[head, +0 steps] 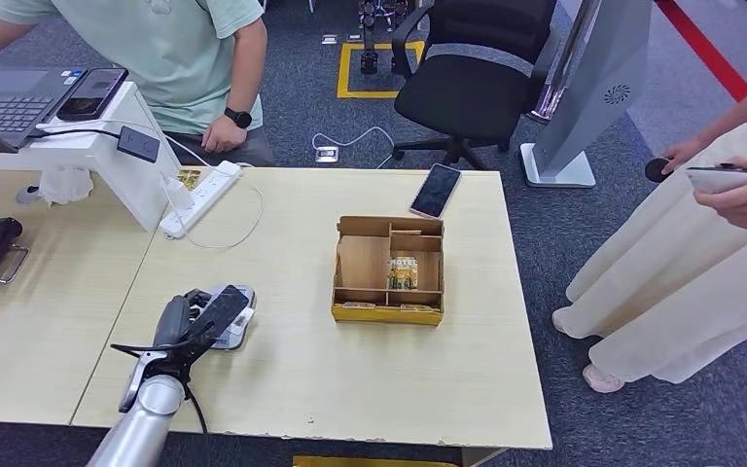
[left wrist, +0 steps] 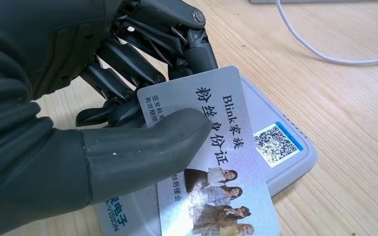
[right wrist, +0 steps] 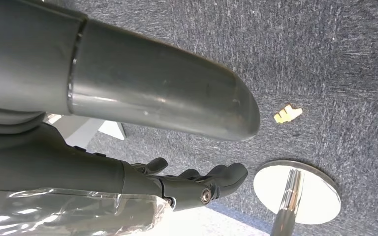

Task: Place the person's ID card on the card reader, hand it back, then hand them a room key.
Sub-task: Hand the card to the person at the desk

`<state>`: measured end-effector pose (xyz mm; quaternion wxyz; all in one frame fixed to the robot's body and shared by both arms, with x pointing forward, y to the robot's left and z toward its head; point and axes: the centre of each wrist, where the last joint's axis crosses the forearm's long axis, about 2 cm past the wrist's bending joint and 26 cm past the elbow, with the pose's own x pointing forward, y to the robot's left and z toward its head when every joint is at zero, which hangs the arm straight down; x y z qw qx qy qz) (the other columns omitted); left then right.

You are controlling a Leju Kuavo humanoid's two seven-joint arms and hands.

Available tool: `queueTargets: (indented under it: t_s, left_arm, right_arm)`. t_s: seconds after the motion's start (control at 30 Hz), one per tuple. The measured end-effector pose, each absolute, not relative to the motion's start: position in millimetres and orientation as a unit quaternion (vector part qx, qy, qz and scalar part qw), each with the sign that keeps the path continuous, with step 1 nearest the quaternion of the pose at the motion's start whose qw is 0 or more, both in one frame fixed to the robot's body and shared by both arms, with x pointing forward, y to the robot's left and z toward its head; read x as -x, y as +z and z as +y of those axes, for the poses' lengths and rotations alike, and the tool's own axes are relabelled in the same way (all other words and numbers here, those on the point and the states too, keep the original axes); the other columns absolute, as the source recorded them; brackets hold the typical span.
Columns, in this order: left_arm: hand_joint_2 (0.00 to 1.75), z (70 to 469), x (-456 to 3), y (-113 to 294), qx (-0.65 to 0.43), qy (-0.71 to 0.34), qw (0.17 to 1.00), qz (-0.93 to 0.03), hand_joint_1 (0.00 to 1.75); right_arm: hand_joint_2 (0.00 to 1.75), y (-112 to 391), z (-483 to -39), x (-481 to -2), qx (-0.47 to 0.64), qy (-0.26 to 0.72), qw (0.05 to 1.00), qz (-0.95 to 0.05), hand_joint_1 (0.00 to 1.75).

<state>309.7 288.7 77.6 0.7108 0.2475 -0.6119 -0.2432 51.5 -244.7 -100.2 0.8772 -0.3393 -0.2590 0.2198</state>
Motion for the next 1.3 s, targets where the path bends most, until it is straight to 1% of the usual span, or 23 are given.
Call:
queueTargets:
  t_s: [0.2, 0.5, 0.73, 0.9, 1.1, 1.3]
  left_arm:
    - [1.75, 282.1, -312.0, 78.6, -0.262, -0.248, 0.701, -0.615, 1.75]
    - [1.75, 273.4, -314.6, 83.2, -0.250, -0.231, 0.686, -0.644, 1.75]
    - [1.75, 264.0, -320.4, 111.7, -0.224, -0.172, 0.629, -0.724, 1.75]
    - [1.75, 258.9, -323.4, 136.1, -0.226, -0.134, 0.579, -0.772, 1.75]
    - [1.75, 255.9, -324.1, 147.6, -0.234, -0.121, 0.558, -0.787, 1.75]
    - [1.75, 253.8, -334.5, 158.2, -0.285, -0.102, 0.525, -0.796, 1.75]
  right_arm:
    - [0.00, -100.2, -245.4, -51.7, 0.340, 0.219, 0.877, -0.260, 0.00]
    - [0.00, -100.1, -245.9, -51.9, 0.341, 0.219, 0.876, -0.261, 0.00]
    - [0.00, -100.0, -246.1, -52.2, 0.342, 0.218, 0.875, -0.263, 0.00]
    - [0.00, -99.7, -245.0, -52.6, 0.342, 0.219, 0.875, -0.264, 0.00]
    - [0.00, -99.6, -243.8, -52.7, 0.341, 0.220, 0.875, -0.264, 0.00]
    - [0.00, -99.5, -243.5, -53.4, 0.341, 0.224, 0.874, -0.264, 0.00]
